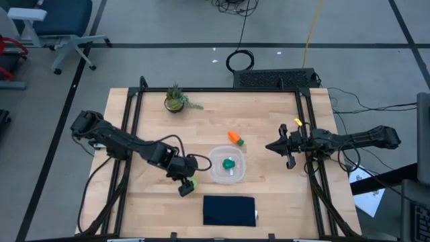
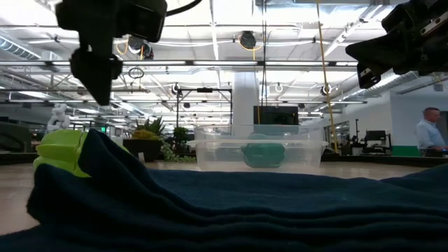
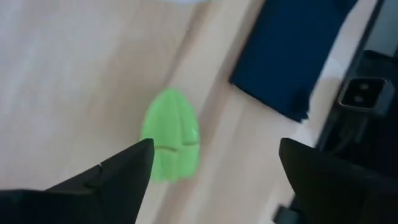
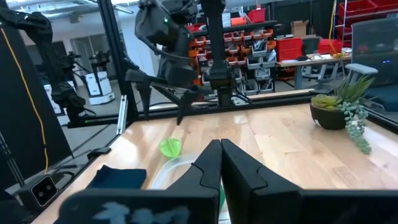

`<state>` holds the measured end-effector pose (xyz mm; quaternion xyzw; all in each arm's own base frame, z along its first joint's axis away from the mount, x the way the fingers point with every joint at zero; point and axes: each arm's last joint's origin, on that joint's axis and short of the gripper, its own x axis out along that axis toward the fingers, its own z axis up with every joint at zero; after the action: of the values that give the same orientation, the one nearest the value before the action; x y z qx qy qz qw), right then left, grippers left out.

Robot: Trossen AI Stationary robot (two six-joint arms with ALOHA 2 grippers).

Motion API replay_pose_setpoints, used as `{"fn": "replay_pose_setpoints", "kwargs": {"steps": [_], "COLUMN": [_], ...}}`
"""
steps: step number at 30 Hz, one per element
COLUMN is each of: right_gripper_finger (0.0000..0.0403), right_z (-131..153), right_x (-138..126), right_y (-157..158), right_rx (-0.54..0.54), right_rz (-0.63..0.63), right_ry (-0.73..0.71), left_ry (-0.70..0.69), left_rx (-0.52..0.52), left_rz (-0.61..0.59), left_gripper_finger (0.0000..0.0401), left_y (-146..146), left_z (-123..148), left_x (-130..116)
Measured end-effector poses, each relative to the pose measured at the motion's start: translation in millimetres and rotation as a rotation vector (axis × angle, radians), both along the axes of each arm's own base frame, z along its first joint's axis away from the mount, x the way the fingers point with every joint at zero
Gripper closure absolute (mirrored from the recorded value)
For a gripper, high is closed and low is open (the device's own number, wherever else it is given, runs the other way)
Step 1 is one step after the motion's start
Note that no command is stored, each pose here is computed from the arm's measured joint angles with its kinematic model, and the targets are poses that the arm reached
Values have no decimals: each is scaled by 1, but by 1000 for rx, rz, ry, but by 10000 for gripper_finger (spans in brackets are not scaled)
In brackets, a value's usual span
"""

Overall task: Pick and placing Produce into tupperware
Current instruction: Put the green starfruit into the transparent bin

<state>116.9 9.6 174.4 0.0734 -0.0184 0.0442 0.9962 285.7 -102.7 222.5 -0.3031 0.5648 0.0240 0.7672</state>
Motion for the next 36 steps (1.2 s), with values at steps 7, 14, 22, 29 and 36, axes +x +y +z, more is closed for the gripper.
{"fn": "replay_pose_setpoints", "kwargs": {"steps": [7,14,22,29,36], "right_gripper_finger": [403,403,403,403,403], "right_z": [0,-1,-2,-2,-2], "right_x": [0,0,0,0,0], "right_y": [0,0,0,0,0], "right_rx": [23,22,21,21,17], "right_rz": [1,1,1,1,1], "right_ry": [5,11,20,20,20], "left_ry": [-50,6,137,174,175], "left_rx": [125,138,160,158,153], "left_rz": [-47,-50,-128,-146,-141], "left_gripper_finger": [48,35,14,13,13], "left_y": [6,5,0,-1,-2], "left_z": [-1,-9,-48,-59,-59], "left_x": [1,1,11,14,14]}}
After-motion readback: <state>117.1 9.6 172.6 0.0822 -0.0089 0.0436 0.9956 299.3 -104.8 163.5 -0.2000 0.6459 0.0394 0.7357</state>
